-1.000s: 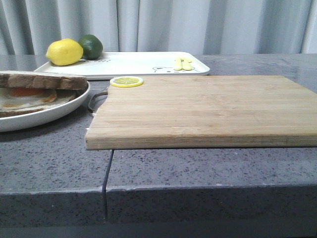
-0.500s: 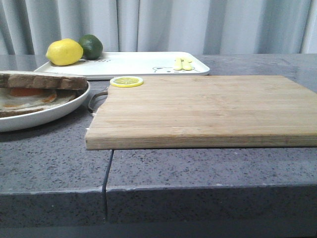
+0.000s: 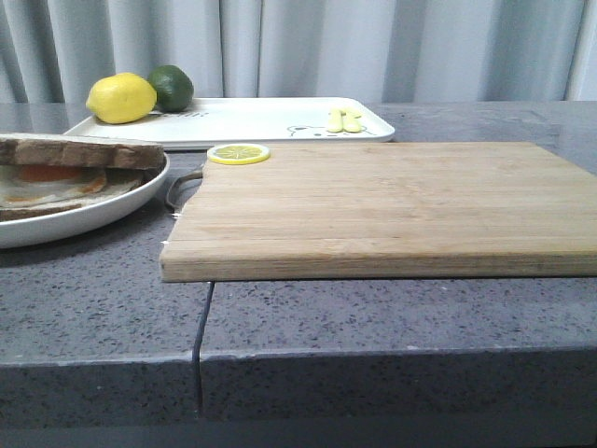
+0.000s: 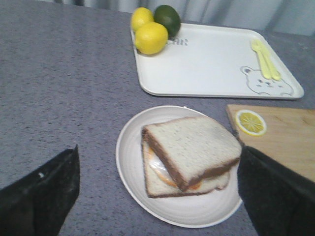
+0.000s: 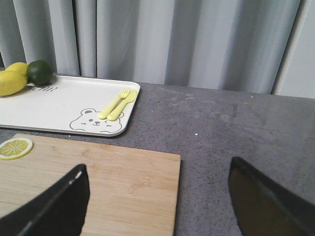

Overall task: Place bread and move sandwich to tray
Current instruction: 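Lower the left gripper to the plate rim and grip it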

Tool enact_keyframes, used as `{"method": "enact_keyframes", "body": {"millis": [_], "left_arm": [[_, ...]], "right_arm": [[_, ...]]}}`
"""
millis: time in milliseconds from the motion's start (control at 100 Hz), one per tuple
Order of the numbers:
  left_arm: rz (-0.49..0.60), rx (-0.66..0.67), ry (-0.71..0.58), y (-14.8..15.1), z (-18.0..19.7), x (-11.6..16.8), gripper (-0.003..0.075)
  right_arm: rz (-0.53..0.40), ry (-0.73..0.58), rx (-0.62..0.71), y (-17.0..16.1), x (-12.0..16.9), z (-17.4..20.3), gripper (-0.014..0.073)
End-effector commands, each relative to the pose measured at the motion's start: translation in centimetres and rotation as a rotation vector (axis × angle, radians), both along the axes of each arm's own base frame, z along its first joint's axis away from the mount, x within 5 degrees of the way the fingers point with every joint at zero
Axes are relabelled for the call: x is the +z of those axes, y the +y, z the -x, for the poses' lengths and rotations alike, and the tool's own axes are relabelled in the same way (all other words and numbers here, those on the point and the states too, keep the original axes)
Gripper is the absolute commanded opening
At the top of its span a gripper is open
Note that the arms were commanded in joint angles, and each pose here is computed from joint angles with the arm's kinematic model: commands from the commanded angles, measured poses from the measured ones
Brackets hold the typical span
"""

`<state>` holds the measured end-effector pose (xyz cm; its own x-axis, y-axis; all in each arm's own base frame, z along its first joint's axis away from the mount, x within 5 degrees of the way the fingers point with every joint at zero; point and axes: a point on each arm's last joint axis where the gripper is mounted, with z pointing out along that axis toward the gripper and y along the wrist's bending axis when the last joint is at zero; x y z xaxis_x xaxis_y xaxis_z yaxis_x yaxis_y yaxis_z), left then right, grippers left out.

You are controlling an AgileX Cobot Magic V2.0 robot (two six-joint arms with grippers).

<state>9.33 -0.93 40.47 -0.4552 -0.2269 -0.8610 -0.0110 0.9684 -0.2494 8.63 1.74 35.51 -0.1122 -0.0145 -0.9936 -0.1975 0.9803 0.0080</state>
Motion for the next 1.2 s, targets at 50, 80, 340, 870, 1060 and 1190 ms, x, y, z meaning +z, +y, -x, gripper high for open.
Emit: {"method": "enact_keyframes", "body": {"millis": [50, 80, 340, 870, 1060, 1190], "left_arm": [[0.021, 0.097, -0.083, 0.7, -0.5, 1.1, 0.0558], [0.021, 0.098, -0.079, 0.8, -0.7, 0.9, 0.0554], [0.064, 0.13, 0.012, 0.9, -3.8, -1.6, 0.0553], [0.122, 0.14, 0.254, 0.9, -11.4, -6.9, 0.0553], [0.121, 0.145, 0.31, 0.9, -13.1, -8.4, 0.0553], [0.12, 0.149, 0.335, 1.0, -13.9, -9.2, 0.0553]], "right_arm": [[0.001, -0.092, -0.004, -0.1, 1.4, 0.0, 0.0575], [0.001, -0.092, -0.004, -0.1, 1.4, 0.0, 0.0575], [0.001, -0.092, -0.004, -0.1, 1.4, 0.0, 0.0575], [0.001, -0.092, -0.004, -0.1, 1.4, 0.0, 0.0575], [0.001, -0.092, -0.004, -0.1, 1.4, 0.0, 0.0575], [0.001, -0.092, -0.004, -0.1, 1.4, 0.0, 0.0575]]}}
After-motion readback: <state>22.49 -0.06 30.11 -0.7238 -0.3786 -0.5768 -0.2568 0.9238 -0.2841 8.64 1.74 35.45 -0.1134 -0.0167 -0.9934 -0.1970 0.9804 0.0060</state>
